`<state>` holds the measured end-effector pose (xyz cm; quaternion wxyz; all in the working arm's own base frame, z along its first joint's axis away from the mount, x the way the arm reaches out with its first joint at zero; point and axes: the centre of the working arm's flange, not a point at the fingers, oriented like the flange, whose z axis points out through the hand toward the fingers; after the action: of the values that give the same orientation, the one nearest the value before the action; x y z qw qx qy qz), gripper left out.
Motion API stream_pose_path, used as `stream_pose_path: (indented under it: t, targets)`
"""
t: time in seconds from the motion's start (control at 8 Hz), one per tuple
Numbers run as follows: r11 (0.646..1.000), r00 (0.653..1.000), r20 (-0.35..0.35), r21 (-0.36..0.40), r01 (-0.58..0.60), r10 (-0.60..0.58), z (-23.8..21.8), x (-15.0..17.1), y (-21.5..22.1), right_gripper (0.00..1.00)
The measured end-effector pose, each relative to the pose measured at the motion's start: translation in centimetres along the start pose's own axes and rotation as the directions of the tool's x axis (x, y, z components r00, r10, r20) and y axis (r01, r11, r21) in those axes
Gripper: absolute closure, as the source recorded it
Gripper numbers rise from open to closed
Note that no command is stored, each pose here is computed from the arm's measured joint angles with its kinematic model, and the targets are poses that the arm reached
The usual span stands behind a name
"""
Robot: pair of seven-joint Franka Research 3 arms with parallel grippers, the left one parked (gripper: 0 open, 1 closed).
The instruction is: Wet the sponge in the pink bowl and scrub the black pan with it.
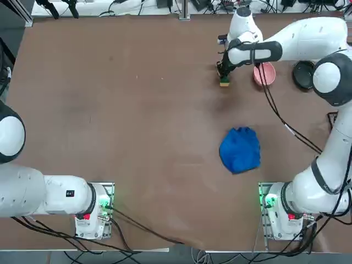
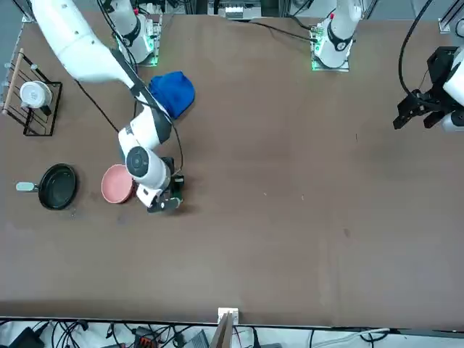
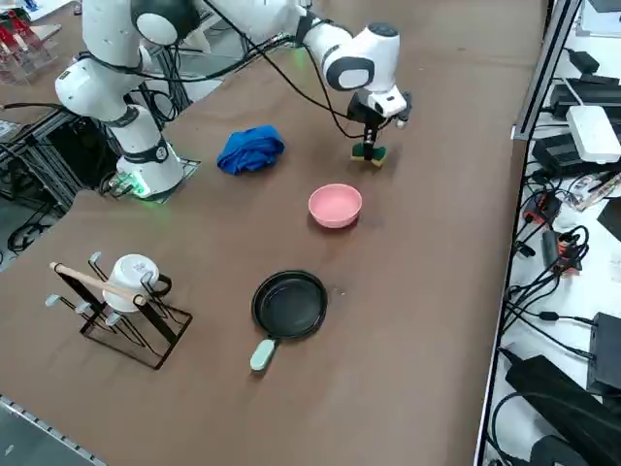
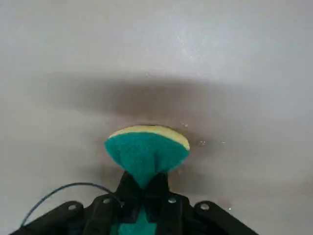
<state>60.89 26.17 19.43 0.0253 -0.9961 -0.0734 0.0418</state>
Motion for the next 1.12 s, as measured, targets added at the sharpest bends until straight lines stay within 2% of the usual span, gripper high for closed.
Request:
stream_pose_path:
  t: [0.12,0.38,0.5,0.88,1.12]
  targets:
    - [1.000,1.000,-0.002,0.000,-0.004,0.004,0.0,0.0,0.0,0.90]
    - [1.000,1.000,-0.004,0.000,-0.006,0.006,-0.1,0.1,0.0,0.80]
    - [1.000,1.000,-0.011,-0.001,-0.006,0.006,-0.3,0.3,0.1,0.63]
    - [0.999,0.999,-0.048,-0.024,-0.026,0.025,-4.2,1.8,1.1,0.01]
    - [0.996,0.996,-0.075,-0.076,-0.051,0.045,-10.6,2.5,2.1,0.00]
